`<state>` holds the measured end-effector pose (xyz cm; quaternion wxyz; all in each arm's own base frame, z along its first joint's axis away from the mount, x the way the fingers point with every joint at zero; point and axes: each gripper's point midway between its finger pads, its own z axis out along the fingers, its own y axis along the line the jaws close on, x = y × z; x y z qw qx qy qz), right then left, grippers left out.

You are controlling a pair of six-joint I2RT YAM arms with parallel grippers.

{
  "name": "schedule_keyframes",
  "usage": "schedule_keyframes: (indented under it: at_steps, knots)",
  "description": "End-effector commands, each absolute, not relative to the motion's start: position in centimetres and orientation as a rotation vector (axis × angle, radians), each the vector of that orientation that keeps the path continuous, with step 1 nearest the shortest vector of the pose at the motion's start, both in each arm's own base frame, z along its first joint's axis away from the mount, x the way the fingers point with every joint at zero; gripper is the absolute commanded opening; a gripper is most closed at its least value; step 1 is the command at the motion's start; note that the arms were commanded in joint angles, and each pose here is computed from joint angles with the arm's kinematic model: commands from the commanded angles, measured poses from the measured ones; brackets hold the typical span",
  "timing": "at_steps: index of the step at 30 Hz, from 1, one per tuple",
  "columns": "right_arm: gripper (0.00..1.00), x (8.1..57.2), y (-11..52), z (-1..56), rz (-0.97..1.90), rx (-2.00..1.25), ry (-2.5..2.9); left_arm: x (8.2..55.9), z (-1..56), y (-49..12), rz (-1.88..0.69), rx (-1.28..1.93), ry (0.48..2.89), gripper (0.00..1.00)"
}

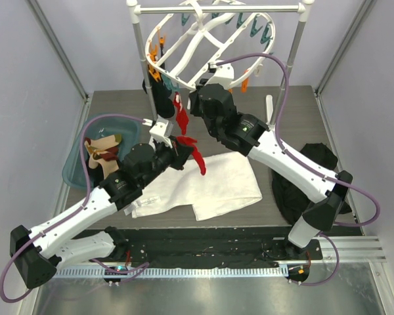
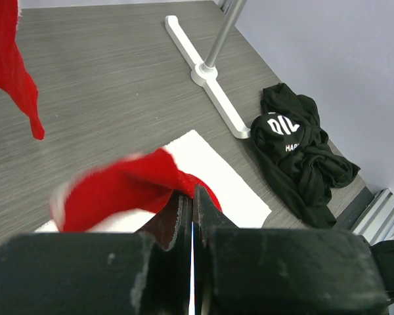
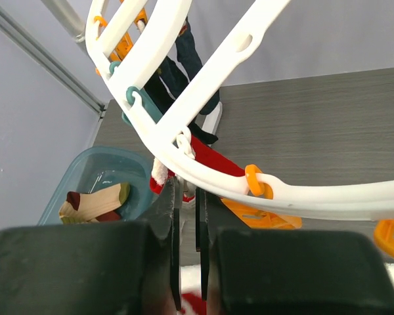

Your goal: Remove the socks clipped to the hanger

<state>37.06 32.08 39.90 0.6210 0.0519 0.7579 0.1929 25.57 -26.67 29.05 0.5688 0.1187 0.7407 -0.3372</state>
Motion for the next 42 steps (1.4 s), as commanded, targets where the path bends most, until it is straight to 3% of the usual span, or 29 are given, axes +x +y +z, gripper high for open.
schedule_keyframes:
  at_steps: [1, 6, 11, 20, 31, 34, 38, 42]
  knots:
    - [0.01, 37.5, 30.7, 42.2, 0.461, 0.201, 1.659, 25.8, 31.0, -26.7, -0.807, 0.249, 1.676, 0.00]
    - [0.02, 37.2, 30.6, 42.4, 0.473, 0.165, 1.656, 27.1, 29.8, -24.1, -0.659, 0.136, 1.728, 0.00]
    - [0.21, 37.1, 28.9, 41.8, 0.474, 0.144, 1.640, 28.6, 29.6, -19.2, -0.404, 0.012, 1.781, 0.00]
    - [0.32, 37.0, 24.5, 42.9, 0.446, 0.170, 1.582, 32.2, 27.2, -9.3, -0.142, -0.263, 1.955, 0.00]
    - [0.37, 38.7, 20.8, 41.4, 0.392, 0.201, 1.597, 34.8, 19.8, 3.5, 0.212, -0.720, 2.155, 0.00]
    - [0.39, 39.3, 20.9, 40.7, 0.384, 0.194, 1.611, 35.6, 16.6, 5.6, 0.188, -0.824, 2.261, 0.23]
    - [0.42, 40.0, 20.6, 40.5, 0.371, 0.197, 1.617, 36.3, 16.3, 5.4, 0.203, -0.831, 2.378, 0.76]
    - [0.42, 40.4, 20.0, 40.5, 0.350, 0.204, 1.620, 36.5, 18.4, 5.0, 0.188, -0.779, 2.328, 0.88]
